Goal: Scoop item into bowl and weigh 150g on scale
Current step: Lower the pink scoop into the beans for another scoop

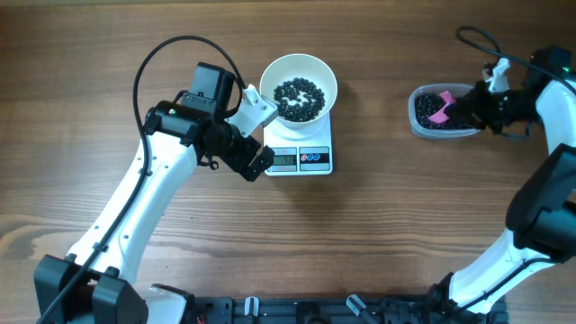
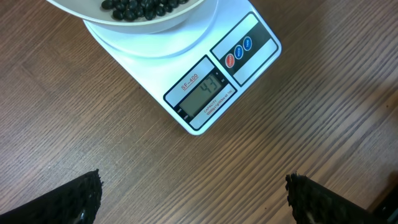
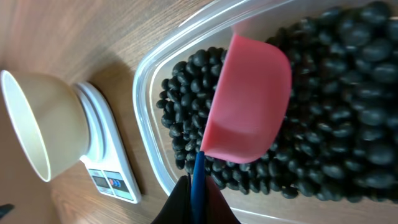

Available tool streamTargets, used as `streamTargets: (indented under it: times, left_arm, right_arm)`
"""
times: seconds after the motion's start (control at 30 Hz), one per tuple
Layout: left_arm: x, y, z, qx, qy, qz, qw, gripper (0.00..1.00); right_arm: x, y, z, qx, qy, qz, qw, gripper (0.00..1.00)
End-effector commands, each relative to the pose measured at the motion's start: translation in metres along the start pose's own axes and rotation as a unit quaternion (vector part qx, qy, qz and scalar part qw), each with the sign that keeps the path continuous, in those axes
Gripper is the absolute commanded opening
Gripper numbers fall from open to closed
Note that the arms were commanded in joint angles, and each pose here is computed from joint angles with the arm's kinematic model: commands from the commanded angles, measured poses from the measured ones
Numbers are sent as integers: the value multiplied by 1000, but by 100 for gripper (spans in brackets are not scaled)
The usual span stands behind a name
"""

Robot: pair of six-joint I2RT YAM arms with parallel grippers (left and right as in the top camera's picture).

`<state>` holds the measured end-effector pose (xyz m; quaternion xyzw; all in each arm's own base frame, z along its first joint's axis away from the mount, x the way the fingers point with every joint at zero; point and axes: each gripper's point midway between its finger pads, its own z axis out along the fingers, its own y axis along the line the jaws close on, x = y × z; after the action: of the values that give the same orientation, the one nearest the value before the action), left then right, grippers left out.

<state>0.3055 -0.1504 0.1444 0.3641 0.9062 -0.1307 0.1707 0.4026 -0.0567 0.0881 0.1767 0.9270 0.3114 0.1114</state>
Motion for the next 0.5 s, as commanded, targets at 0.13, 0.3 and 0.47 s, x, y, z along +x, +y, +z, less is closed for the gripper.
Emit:
streamTargets:
  times: [0.13,0.3,0.47]
  left_arm:
    - [-3,0,0,6,-6,6,1000,100]
    - [-3,0,0,6,-6,6,1000,100]
    - [-3,0,0,7,-6,6,1000,100]
  right_arm:
    - [-12,-10,-19,-58,-29,5,998,4]
    - [-15,-19,-33,-81,-46,16,995,4]
    - [-7,-20,-42,-104,-43,8,994,4]
